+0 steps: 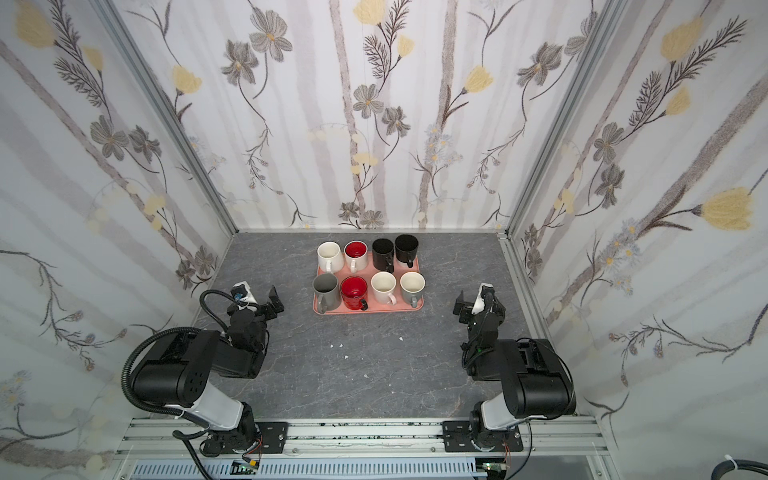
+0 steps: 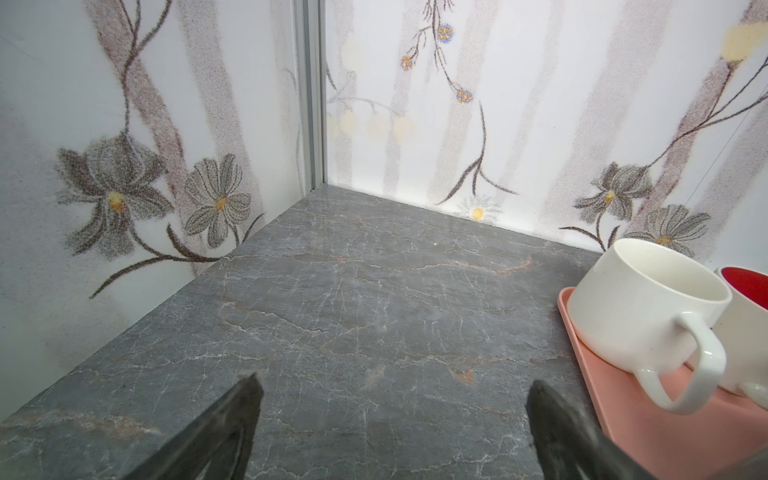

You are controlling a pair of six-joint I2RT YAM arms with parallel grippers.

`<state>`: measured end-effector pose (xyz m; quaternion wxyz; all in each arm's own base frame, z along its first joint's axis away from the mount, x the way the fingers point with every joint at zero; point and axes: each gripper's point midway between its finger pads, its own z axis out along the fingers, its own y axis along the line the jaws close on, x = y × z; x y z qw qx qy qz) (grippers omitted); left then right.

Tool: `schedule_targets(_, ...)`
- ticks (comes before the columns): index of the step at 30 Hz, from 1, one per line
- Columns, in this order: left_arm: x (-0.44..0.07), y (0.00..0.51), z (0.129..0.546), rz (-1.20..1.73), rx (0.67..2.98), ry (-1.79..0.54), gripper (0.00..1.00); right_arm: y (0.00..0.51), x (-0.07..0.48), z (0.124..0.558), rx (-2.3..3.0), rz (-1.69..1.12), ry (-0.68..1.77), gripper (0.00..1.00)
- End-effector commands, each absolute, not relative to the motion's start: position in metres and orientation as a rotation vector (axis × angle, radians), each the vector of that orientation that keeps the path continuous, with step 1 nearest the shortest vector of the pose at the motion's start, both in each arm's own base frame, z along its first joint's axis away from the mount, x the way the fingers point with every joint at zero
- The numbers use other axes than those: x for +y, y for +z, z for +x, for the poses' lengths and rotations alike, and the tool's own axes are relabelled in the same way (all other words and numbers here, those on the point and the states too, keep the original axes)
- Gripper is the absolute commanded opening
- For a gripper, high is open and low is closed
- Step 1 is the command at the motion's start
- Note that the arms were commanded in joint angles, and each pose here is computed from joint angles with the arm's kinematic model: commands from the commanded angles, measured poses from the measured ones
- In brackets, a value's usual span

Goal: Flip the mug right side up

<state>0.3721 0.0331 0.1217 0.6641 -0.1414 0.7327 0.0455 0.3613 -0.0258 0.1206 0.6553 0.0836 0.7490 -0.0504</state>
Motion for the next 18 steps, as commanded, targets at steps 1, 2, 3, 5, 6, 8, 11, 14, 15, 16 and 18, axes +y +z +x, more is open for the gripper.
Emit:
schedule_targets(1,0.035,0.132,0.3724,-0.33,1.611,0.101,1.0,0.1382,-0.0309,0.36,1.617,0.226,-0.118,1.0)
schedule_targets(2,0.0347,0.132,0.3724,-0.33,1.61,0.1,1.0,0.1384,-0.0307,0.3602,1.616,0.225,-0.118,1.0)
schedule_targets(3,0.0347,0.1316,0.3723,-0.33,1.612,0.101,1.0,0.1381,-0.0309,0.3599,1.617,0.226,-0.119,1.0)
schedule_targets(5,0.0347,0.1318,0.3724,-0.329,1.612,0.1,1.0,0.1385,-0.0308,0.3599,1.615,0.226,-0.118,1.0)
schedule_targets(6,0.0347,0.1316,0.3724,-0.33,1.612,0.101,1.0,0.1382,-0.0309,0.3602,1.617,0.226,-0.119,1.0)
schedule_targets(8,0.0342,0.1318,0.3724,-0.329,1.611,0.099,1.0,0.1383,-0.0309,0.3602,1.617,0.226,-0.119,1.0)
schedule_targets(11,0.0349,0.1316,0.3723,-0.33,1.612,0.102,1.0,0.1385,-0.0307,0.3603,1.616,0.225,-0.118,1.0)
schedule_targets(14,0.0343,0.1317,0.3727,-0.329,1.612,0.103,1.0,0.1384,-0.031,0.3602,1.616,0.226,-0.119,1.0)
schedule_targets(15,0.0341,0.1314,0.3727,-0.328,1.613,0.103,1.0,0.1386,-0.0309,0.3602,1.616,0.226,-0.118,0.99)
schedule_targets(16,0.0339,0.1309,0.3727,-0.328,1.615,0.103,1.0,0.1386,-0.031,0.3602,1.615,0.226,-0.119,1.0)
schedule_targets(18,0.0341,0.1313,0.3728,-0.328,1.614,0.104,1.0,0.1387,-0.0309,0.3603,1.615,0.226,-0.119,1.0)
